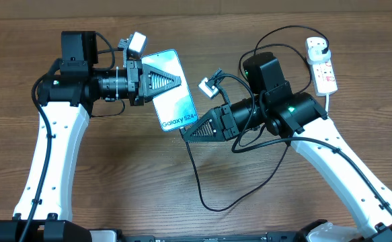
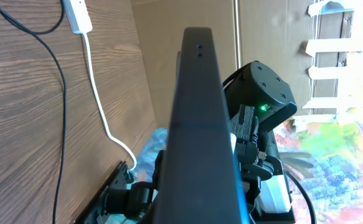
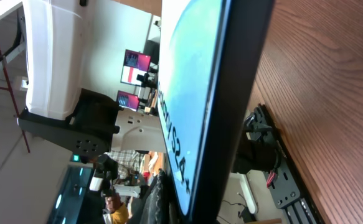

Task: Plug charger to phone and switch on socket

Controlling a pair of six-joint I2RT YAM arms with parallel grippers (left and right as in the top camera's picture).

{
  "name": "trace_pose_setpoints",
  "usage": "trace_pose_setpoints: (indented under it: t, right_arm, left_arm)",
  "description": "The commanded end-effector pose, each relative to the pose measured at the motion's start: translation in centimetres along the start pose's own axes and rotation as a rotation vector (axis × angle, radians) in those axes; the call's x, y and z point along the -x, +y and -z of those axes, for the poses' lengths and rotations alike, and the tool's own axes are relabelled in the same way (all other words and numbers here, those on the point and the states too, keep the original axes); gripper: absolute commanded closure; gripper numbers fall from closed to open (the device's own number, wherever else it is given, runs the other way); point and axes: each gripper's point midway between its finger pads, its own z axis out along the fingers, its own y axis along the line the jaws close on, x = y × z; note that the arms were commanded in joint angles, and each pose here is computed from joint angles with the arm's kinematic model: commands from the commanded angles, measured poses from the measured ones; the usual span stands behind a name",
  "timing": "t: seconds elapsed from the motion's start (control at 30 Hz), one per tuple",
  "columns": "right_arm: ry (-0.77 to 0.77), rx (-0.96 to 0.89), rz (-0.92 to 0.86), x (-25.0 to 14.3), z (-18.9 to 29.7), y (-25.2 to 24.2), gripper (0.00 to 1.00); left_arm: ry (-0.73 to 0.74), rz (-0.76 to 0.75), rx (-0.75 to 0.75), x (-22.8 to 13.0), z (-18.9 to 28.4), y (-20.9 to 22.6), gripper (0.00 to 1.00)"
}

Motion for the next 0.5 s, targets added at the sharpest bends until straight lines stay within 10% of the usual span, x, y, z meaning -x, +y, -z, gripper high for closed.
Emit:
trace_pose_setpoints:
  t: [0.0,0.47]
  right_arm:
    - [-0.031,0.006,0.063,1.1,0.5,2.0,0.96]
    - [-0.061,-0.016,0.054,2.3,0.4,1.4,0.96]
  left_arm:
    - [0.037,-0.01,-0.063,-0.7,0.0,-1.4,0.96]
    - [0.058,-0.009,-0.098,-1.2,0.1,-1.9,0.96]
